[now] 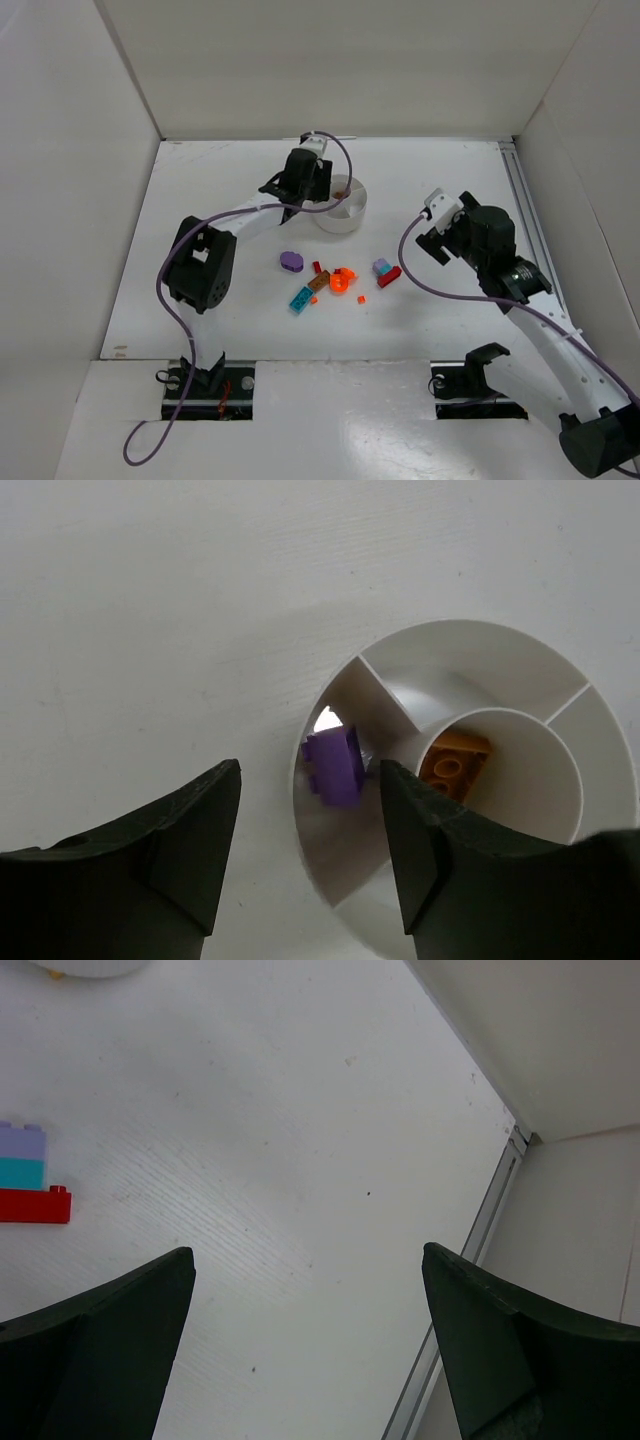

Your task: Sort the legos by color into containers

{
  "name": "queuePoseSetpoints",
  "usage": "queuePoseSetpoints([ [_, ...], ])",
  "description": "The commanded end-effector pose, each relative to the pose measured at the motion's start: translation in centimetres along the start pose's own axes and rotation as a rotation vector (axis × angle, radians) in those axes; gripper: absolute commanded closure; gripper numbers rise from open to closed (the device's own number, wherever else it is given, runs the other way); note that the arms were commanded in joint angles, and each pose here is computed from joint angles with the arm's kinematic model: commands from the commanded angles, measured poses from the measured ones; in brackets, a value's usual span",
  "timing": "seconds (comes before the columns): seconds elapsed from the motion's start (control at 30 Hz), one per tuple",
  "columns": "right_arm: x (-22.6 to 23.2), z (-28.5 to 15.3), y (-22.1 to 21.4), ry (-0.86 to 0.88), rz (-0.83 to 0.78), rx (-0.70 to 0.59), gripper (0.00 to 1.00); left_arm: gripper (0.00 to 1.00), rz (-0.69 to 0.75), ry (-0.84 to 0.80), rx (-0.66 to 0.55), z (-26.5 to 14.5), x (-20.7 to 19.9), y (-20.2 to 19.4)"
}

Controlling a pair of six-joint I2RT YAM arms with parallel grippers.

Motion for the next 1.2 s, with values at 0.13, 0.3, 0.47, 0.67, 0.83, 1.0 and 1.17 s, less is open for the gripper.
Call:
queuePoseSetpoints([
  [0.13, -0.7, -1.4, 2.0, -0.002, 0.001, -0.119, 0.01, 0.34, -0.09, -0.018, -0.09, -6.2, 0.2, 3.6],
  [0.3, -0.2, -1.3, 1.5, 0.015, 0.0, -0.116, 0.01, 0.0, -0.281, 0.059, 0.022, -9.6, 1.3, 0.5],
  [0.47, 0.0, -1.2, 1.0, 0.018, 0.0, -0.094, 0.01, 0.0, -0.515, 0.235, 0.239, -12.2, 2.2, -5.5],
  [0.67, 0.2, -1.2, 0.0, 0.013, -0.002, -0.045, 0.01, 0.0, -0.733, 0.316, 0.325, -12.6, 3.0, -9.6],
  [0.83, 0.1, -1.2, 0.1, 0.004, -0.001, -0.05, 0.01, 0.05, -0.794, 0.359, 0.397, -12.0, 3.1, -12.1],
  [1.0, 0.0, -1.2, 0.3, -0.001, -0.009, -0.058, 0.01, 0.1, -0.823, 0.387, 0.444, -11.7, 3.0, -13.8],
  [1.17, 0.1, -0.9, 0.2, 0.012, -0.01, -0.055, 0.01, 0.18, -0.834, 0.398, 0.453, -11.3, 3.0, -14.4],
])
Point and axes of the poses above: each gripper's point midway between its finger pads, its own z axis out along the fingers, its own x axis along the line the jaws close on, y = z × x, the point moved 6 cm from there along -z, back along the fingers, and after that the axes turned 3 degrees about z, right-handed, at the moved point
